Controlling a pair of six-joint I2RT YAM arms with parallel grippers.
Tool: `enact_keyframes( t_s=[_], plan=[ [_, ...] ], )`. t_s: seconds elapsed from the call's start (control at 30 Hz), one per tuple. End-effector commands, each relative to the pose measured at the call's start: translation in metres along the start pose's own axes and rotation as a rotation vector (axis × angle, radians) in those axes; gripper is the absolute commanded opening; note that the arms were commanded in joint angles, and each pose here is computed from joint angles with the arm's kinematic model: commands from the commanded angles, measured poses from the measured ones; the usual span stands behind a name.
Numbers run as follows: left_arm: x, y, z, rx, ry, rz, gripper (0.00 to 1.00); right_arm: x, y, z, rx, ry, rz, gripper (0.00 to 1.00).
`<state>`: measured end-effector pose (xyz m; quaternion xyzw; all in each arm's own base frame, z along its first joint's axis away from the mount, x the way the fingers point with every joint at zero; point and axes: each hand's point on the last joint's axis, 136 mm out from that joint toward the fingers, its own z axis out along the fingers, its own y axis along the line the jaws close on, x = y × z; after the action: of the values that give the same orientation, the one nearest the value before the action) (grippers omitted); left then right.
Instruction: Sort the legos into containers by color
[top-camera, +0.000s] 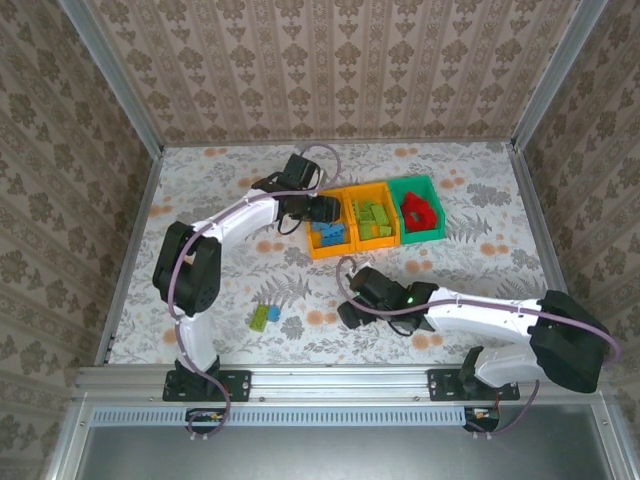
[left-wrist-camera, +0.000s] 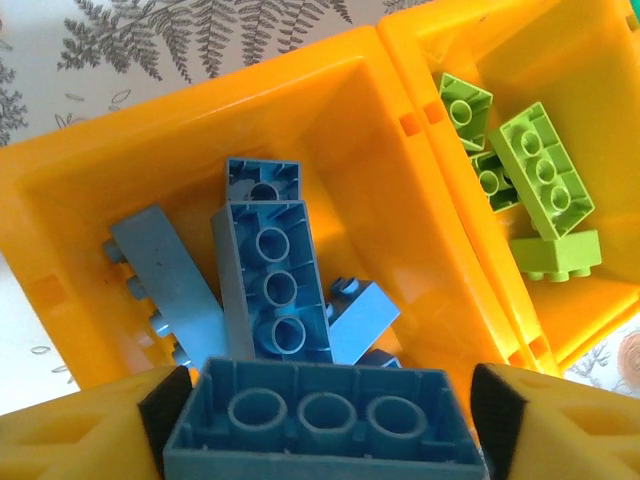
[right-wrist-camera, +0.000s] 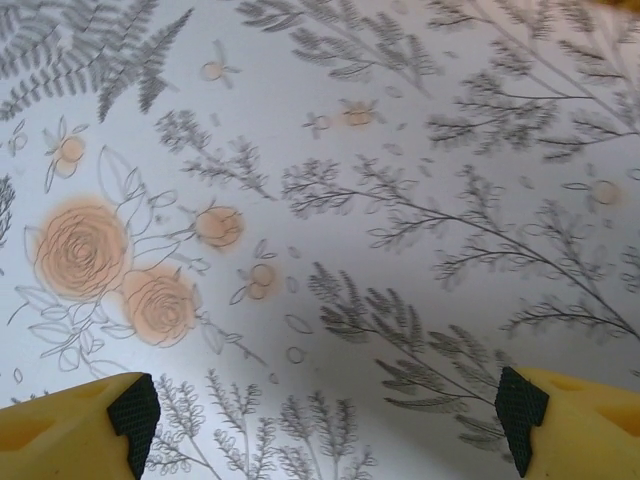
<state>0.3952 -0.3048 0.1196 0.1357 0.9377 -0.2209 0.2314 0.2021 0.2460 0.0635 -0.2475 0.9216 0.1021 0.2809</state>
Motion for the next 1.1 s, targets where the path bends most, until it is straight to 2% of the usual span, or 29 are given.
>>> enact_keyframes(
  t_s=[0.0, 0.07, 0.1, 0.47, 0.77, 1.07],
  plan=[
    [-0.016, -0.011, -0.007, 0.042, -0.037, -0.016, 0.84, -0.01, 0.016, 0.005, 0.003, -0.032, -0.097, 0.92],
    [-0.015, -0.007, -0.01, 0.03, -0.042, -0.021, 0.99, -0.01, 0.031, 0.009, -0.011, -0.033, -0.162, 0.92],
    [-0.015, -0.004, -0.012, 0.021, -0.049, -0.025, 1.0, -0.012, 0.041, 0.011, -0.025, -0.04, -0.197, 0.93],
    [-0.017, 0.017, -0.047, 0.047, -0.162, -0.095, 1.0, -0.034, 0.13, 0.042, -0.155, -0.06, -0.492, 0.95],
    [0.002, 0.042, -0.066, 0.015, -0.173, -0.136, 1.0, -0.043, 0.162, 0.07, -0.216, -0.057, -0.622, 0.92],
    [0.019, 0.077, -0.078, -0.026, -0.18, -0.213, 1.0, -0.046, 0.173, 0.093, -0.233, -0.032, -0.723, 0.87]
  ],
)
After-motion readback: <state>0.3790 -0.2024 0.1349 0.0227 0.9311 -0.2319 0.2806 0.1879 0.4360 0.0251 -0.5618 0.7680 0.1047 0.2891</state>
